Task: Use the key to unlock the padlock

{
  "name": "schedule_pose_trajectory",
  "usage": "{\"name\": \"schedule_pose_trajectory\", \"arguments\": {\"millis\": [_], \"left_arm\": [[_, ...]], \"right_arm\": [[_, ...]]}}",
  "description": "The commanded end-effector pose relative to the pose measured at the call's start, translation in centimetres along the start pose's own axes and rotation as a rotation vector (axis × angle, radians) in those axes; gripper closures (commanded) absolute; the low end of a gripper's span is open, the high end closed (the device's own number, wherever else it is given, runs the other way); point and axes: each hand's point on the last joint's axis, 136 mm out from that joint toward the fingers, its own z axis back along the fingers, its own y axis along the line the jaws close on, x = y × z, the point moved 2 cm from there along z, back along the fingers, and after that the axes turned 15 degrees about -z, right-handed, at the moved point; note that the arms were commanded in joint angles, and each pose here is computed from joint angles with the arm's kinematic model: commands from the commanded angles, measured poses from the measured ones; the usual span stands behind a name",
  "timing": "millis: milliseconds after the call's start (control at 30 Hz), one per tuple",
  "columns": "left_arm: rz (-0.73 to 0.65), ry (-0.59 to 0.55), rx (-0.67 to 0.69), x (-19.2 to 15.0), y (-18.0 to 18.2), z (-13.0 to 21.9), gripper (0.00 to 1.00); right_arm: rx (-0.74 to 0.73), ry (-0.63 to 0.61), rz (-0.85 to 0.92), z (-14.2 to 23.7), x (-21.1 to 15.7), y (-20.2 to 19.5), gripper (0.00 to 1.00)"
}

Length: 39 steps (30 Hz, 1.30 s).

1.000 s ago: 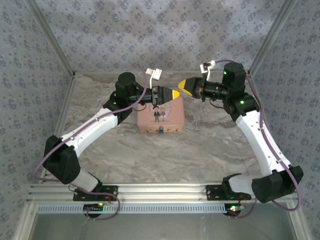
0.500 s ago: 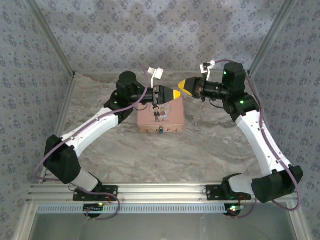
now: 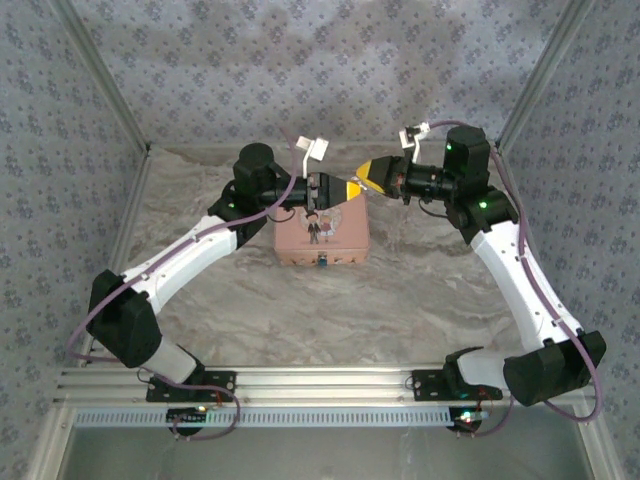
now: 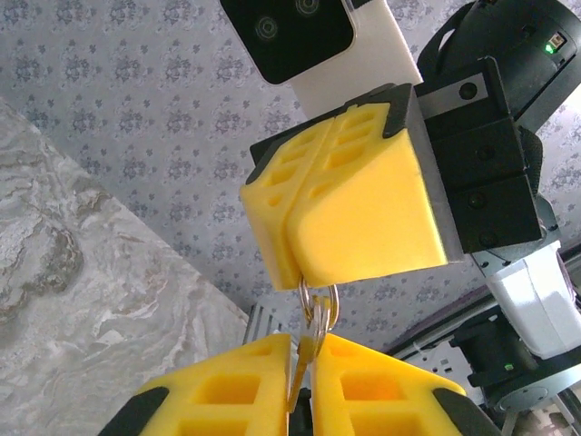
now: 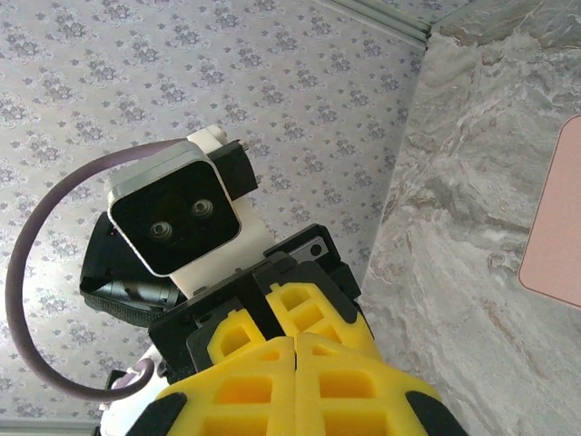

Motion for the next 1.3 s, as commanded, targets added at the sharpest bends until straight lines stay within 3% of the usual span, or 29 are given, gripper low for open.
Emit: {"name": "schedule_pose_trajectory", "arguments": {"millis": [0,267,367,533,633,933,1267], "left_arm": [[-0.058,-0.010,-0.017,1.1,-1.5,0.4,0.89],[-0.055,0.046,0.032,0.2,-1.1,0.8,1.00],[-0.049,0.123,0.078,-0.8,-0.7,1.1,1.00],[-0.029,0.295,0.107,-2.9,-0.6,1.6,1.00],[-0.002,0.372,0.067,-3.9,-1.0,1.7,1.00],[0.021,0.444,-0.094,-4.0,-3.5,1.8,1.00],[0.020,0.444,-0.149,-3.6,-4.3,1.4,1.00]], "right_arm": [[0.016,0.016,0.028,0.7,-0.8,0.7,1.00],[-0.013,0.016,0.044,1.6,-0.8,-0.3,1.00],[-0.055,-0.017,0.070,2.6,-0.5,-1.3,0.79],[-0.104,-0.035,0.131,3.6,0.0,-3.3,0.64],[-0.057,-0.007,0.163,3.2,-0.1,-3.7,0.58],[0.060,0.182,0.266,1.4,-3.9,-2.4,0.55],[0.083,0.271,0.296,0.5,-5.6,-2.0,0.60]]}}
